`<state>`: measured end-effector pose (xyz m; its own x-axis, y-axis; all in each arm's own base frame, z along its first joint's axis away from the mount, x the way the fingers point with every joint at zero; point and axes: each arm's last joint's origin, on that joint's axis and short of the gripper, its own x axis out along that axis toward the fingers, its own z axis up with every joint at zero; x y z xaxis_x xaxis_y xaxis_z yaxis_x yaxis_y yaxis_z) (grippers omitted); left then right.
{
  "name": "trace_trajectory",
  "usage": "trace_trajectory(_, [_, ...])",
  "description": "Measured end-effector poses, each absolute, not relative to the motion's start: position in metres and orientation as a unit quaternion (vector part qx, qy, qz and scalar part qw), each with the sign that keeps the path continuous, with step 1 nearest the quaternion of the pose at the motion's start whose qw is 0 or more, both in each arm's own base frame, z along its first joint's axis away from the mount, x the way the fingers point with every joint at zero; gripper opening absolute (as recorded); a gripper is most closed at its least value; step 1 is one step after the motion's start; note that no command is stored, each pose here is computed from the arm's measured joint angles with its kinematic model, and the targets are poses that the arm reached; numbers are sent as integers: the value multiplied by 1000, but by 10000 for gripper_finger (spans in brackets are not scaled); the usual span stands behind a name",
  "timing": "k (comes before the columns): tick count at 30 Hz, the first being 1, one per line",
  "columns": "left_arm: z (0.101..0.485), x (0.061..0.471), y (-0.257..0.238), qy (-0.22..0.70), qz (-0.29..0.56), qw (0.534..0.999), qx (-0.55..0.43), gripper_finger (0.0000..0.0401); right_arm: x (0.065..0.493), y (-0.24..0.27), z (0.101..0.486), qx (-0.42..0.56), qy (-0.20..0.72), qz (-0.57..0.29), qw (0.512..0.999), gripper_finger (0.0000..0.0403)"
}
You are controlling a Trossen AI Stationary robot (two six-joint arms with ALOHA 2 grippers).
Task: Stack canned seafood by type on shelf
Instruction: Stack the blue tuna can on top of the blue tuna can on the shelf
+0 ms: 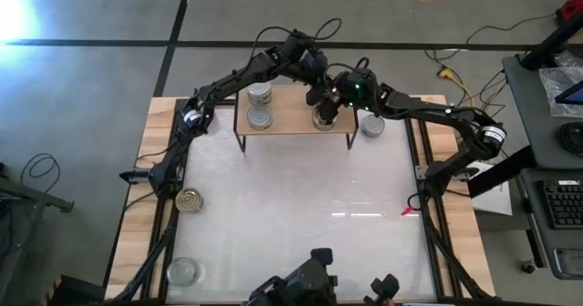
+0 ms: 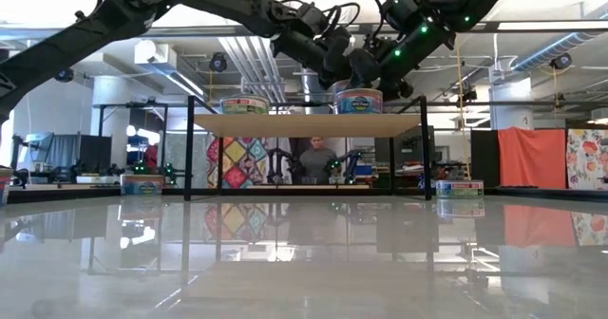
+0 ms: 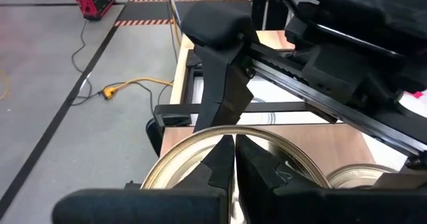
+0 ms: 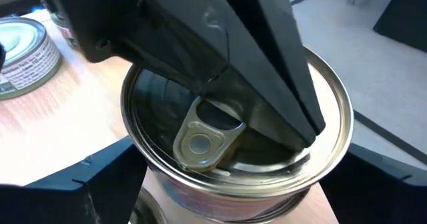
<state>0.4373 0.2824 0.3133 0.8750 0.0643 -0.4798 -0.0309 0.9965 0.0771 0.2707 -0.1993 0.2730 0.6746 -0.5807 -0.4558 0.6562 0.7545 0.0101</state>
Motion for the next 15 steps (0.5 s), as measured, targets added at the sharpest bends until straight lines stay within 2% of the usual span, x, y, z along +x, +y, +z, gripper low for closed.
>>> trace_trajectory(5, [313, 436, 284, 253, 30, 966, 35, 1, 268, -203, 272, 79, 217, -343, 911, 396])
trace_trajectory(15, [311, 433, 287, 268, 46, 961, 39, 1, 268, -204, 273, 66, 216, -345, 911, 399])
